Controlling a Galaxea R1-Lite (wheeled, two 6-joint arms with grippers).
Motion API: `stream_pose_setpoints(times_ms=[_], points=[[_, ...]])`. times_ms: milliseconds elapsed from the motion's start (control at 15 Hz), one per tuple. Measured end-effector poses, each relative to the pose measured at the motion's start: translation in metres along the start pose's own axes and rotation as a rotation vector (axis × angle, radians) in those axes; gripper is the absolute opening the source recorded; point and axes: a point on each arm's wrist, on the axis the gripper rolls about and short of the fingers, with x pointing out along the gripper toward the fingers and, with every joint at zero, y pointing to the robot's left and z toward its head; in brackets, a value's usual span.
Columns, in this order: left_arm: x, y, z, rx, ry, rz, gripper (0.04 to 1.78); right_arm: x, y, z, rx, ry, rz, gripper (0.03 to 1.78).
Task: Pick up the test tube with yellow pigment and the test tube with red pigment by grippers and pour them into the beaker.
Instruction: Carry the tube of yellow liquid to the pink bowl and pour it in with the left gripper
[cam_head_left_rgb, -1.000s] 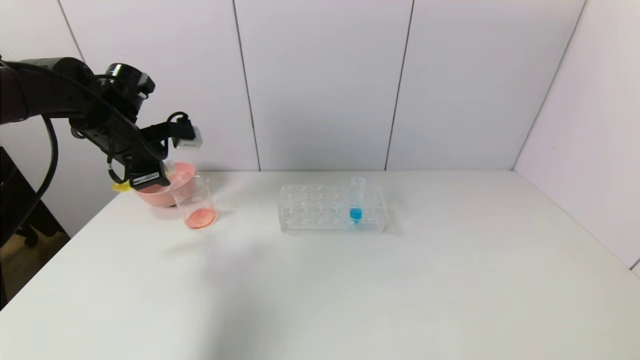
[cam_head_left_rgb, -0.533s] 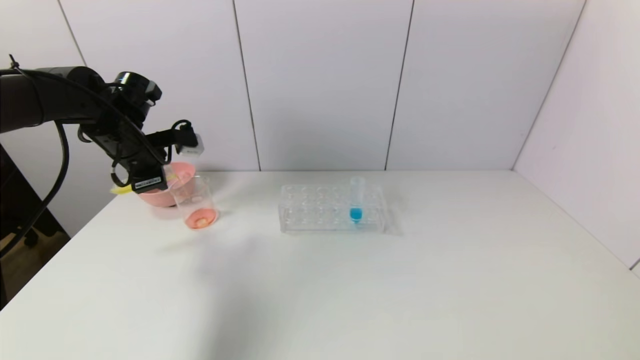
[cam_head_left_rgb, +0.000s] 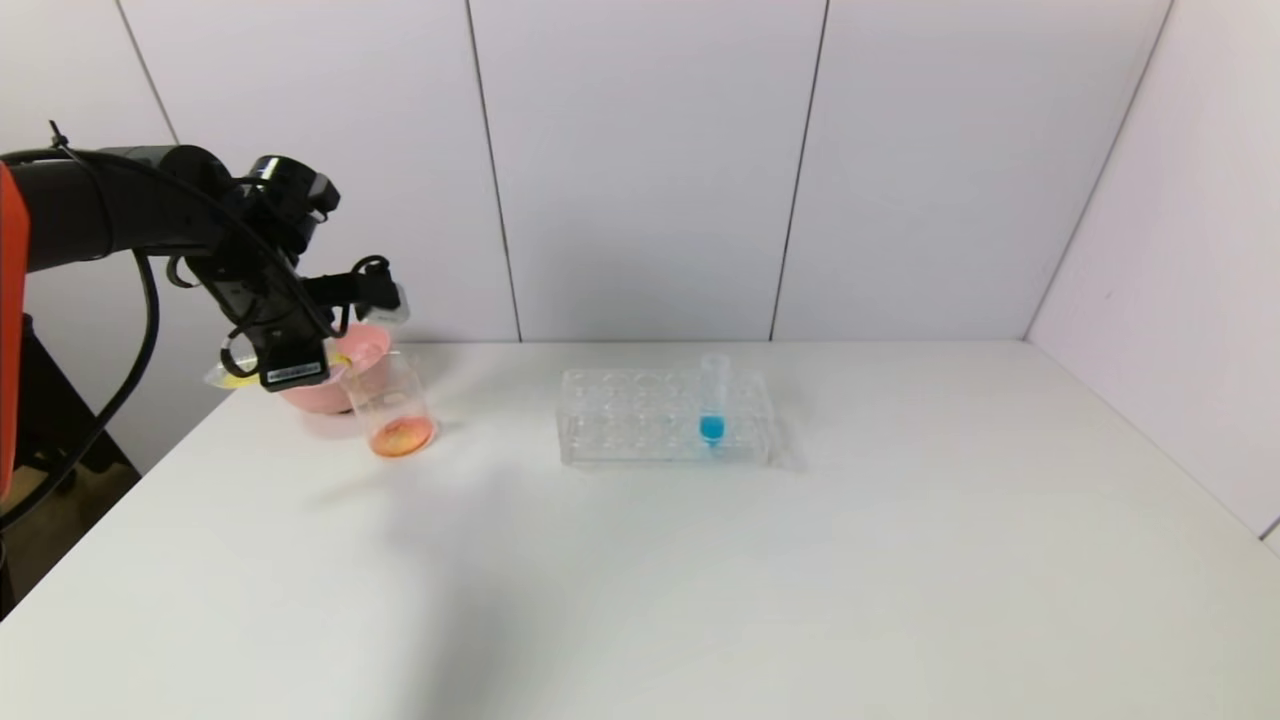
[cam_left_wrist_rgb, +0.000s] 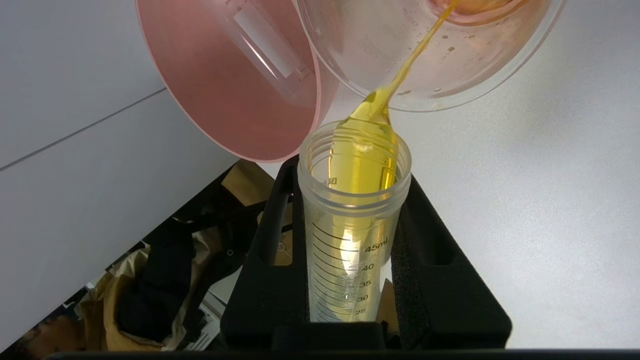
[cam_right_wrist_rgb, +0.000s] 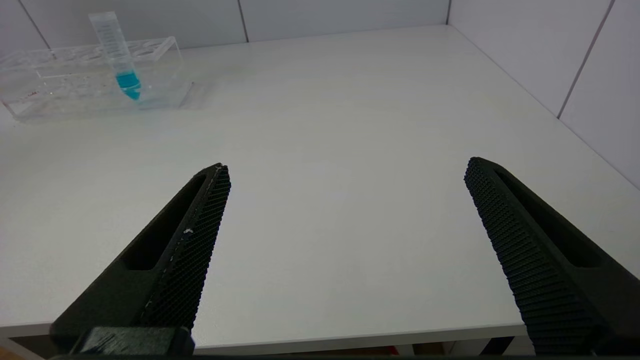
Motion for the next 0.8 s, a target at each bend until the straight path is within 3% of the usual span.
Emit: stream_pose_setpoints(times_ms=[800], points=[[0.008,-0.019,0.034,0.082,0.182,0.088,0.47,0.0,0.0,0.0,0.0,0.0,0.0,1.71]])
